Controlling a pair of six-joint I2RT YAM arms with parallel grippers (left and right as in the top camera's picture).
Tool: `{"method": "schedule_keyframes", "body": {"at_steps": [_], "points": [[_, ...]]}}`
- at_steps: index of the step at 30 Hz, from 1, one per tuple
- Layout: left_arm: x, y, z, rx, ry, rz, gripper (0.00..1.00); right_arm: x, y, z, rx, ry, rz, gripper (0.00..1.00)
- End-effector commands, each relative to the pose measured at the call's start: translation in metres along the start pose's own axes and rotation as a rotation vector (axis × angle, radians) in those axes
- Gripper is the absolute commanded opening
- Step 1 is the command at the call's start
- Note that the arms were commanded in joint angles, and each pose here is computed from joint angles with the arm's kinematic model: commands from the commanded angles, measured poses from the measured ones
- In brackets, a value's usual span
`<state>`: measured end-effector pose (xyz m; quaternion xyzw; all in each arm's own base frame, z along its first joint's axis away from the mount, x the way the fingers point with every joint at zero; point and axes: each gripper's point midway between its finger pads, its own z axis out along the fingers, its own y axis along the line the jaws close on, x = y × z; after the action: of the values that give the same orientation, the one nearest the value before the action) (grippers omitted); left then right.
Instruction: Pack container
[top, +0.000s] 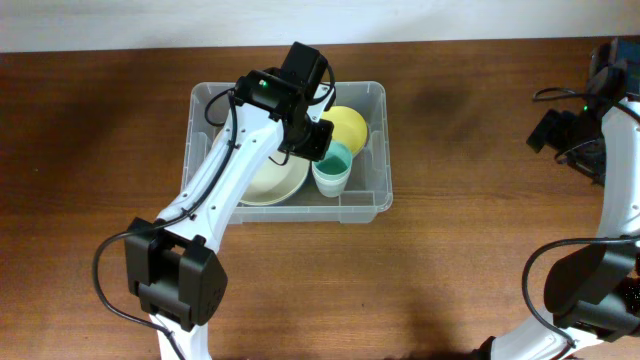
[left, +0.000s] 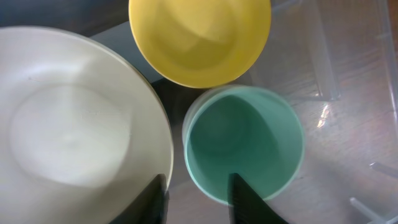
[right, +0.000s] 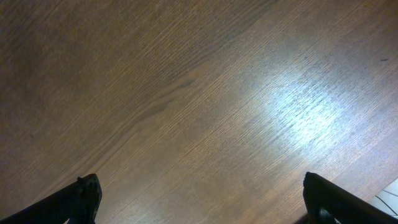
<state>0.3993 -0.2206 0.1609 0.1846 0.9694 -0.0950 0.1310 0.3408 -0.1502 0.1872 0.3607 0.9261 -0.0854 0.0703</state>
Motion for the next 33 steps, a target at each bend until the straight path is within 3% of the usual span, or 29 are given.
{"method": "schedule_keyframes", "body": {"at_steps": [1, 2, 9, 16, 25, 33], "points": [[-0.003, 0.005, -0.001, -0.009, -0.011, -0.002, 0.95, -0.001, -0.004, 0.001, 0.015, -0.001, 0.013, 0.99], [-0.004, 0.006, -0.001, -0.015, -0.015, -0.001, 0.99, -0.001, -0.004, 0.001, 0.015, -0.001, 0.013, 0.99], [-0.020, 0.036, -0.021, -0.188, -0.083, -0.009, 1.00, -0.001, -0.004, 0.001, 0.015, -0.001, 0.013, 0.99], [-0.026, 0.063, -0.102, -0.224, -0.225, -0.122, 1.00, -0.001, -0.004, 0.001, 0.015, -0.001, 0.013, 0.99], [0.037, 0.117, -0.221, -0.278, -0.396, -0.363, 1.00, -0.001, -0.004, 0.001, 0.015, -0.001, 0.013, 0.99], [0.079, 0.113, -0.215, -0.251, -0.453, -0.432, 1.00, -0.001, -0.004, 0.002, 0.014, -0.001, 0.013, 1.00]]}}
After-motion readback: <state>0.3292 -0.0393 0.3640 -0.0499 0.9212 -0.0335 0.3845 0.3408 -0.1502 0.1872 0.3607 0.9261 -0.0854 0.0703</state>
